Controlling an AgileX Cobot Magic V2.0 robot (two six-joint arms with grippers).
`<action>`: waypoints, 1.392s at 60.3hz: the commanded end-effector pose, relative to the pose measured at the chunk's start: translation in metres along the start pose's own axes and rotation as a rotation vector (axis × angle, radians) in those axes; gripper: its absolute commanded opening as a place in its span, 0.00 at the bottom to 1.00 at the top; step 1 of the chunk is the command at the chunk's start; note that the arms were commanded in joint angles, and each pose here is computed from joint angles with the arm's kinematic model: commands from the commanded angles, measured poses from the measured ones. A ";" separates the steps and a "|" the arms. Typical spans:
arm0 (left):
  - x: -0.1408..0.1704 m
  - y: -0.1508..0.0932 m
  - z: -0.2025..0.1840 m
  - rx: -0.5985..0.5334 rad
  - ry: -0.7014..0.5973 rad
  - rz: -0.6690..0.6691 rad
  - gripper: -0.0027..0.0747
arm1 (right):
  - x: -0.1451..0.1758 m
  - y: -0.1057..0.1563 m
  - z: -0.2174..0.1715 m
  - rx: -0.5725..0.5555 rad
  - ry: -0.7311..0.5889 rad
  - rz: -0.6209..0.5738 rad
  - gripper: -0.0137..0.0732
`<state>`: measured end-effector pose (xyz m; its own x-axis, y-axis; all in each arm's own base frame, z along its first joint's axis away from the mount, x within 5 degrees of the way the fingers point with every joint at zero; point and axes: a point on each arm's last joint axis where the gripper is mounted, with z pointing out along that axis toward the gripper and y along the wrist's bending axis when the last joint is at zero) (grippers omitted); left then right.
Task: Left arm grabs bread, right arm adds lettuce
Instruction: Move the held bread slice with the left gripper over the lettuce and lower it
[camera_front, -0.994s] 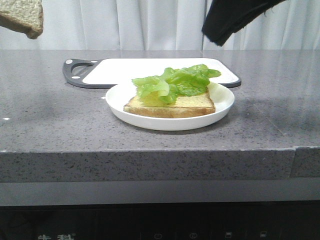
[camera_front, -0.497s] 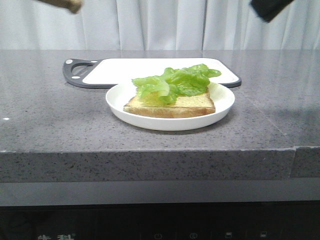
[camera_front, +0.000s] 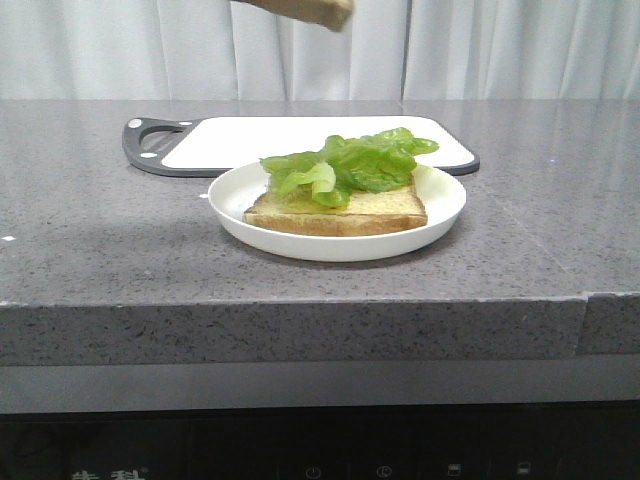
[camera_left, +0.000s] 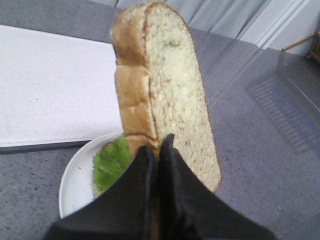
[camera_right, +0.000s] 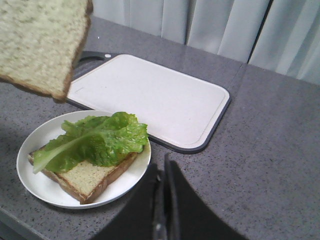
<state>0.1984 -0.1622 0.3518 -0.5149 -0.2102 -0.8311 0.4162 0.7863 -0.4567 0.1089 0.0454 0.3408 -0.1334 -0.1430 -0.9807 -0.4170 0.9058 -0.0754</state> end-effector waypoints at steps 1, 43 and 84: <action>-0.014 -0.022 0.004 0.084 -0.050 0.033 0.01 | -0.011 -0.003 -0.012 0.038 -0.117 0.008 0.09; -0.058 0.032 0.064 0.437 0.349 -0.327 0.01 | -0.005 0.000 -0.017 0.020 -0.085 0.006 0.09; 0.001 0.071 0.115 0.352 0.560 -0.457 0.01 | -0.006 0.000 -0.017 0.023 -0.092 0.006 0.09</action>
<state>0.3184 -0.1696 0.2634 -0.9579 -0.0467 -0.2833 0.2218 0.5062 -0.8334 0.0937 0.0418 0.3336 -0.1408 -0.1463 -0.9792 -0.4313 0.8993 -0.0723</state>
